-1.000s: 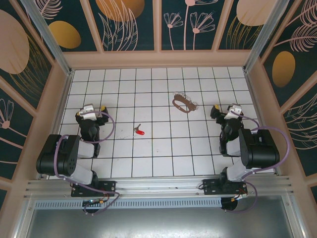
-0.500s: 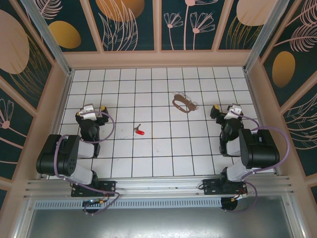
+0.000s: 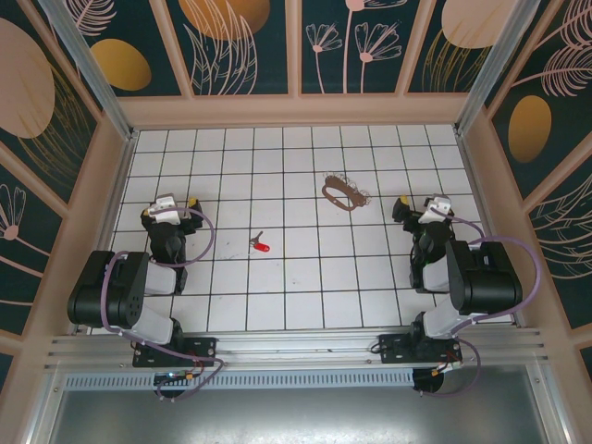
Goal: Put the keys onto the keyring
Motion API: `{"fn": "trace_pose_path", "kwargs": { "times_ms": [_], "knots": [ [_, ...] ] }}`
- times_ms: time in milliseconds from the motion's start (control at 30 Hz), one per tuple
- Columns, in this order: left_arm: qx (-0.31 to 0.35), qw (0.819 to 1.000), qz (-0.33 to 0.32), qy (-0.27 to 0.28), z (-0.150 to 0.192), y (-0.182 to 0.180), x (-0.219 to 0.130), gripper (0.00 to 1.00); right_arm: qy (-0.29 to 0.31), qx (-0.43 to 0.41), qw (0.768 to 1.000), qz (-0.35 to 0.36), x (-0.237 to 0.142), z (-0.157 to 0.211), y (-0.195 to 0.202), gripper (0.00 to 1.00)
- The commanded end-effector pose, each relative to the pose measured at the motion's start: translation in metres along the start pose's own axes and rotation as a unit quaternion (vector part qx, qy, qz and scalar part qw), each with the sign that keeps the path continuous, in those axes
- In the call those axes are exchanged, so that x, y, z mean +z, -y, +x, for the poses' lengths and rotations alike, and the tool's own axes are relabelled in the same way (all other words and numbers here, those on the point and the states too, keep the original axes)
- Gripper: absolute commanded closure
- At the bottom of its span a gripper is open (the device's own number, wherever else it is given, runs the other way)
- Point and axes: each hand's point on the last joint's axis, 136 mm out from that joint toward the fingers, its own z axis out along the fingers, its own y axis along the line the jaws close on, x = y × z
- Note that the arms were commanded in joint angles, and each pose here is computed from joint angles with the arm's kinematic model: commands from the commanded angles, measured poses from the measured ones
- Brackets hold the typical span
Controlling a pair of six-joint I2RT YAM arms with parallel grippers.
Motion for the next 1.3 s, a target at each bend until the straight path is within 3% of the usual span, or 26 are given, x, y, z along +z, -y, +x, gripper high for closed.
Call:
{"fn": "trace_pose_path", "kwargs": {
  "times_ms": [0,133,233,433,600,767,967,1267],
  "knots": [
    [-0.008,1.0,0.0,0.02,-0.018,0.0,0.004,0.01,0.041,0.01,0.999,0.007,-0.012,-0.021,0.002,0.01],
    [-0.013,0.999,-0.039,-0.019,-0.028,-0.008,0.013,0.01,0.042,0.008,0.998,0.04,-0.018,-0.041,0.006,0.01],
    [-0.044,0.997,-0.054,-0.015,-0.04,-0.014,0.007,0.01,0.011,0.052,0.995,0.085,-0.015,-0.053,0.018,0.01],
    [-0.129,0.99,-0.031,-0.045,-0.06,0.0,-0.002,0.01,-0.048,0.06,0.996,0.035,-0.005,-0.073,-0.014,0.01],
    [-0.22,0.962,0.093,-0.128,-0.06,0.058,-0.002,0.01,-0.149,0.055,0.986,-0.056,0.02,-0.065,-0.067,0.01],
    [-0.205,0.936,0.23,-0.172,-0.061,0.136,-0.028,0.01,-0.285,-0.003,0.95,-0.132,0.052,-0.015,-0.128,0.01],
    [-0.198,0.913,0.295,-0.202,-0.055,0.184,-0.062,0.01,-0.345,-0.042,0.924,-0.162,0.085,0.021,-0.164,0.05],
    [-0.181,0.895,0.347,-0.214,-0.037,0.207,-0.085,0.01,-0.429,-0.099,0.881,-0.171,0.125,0.058,-0.182,0.18]
  ]
}}
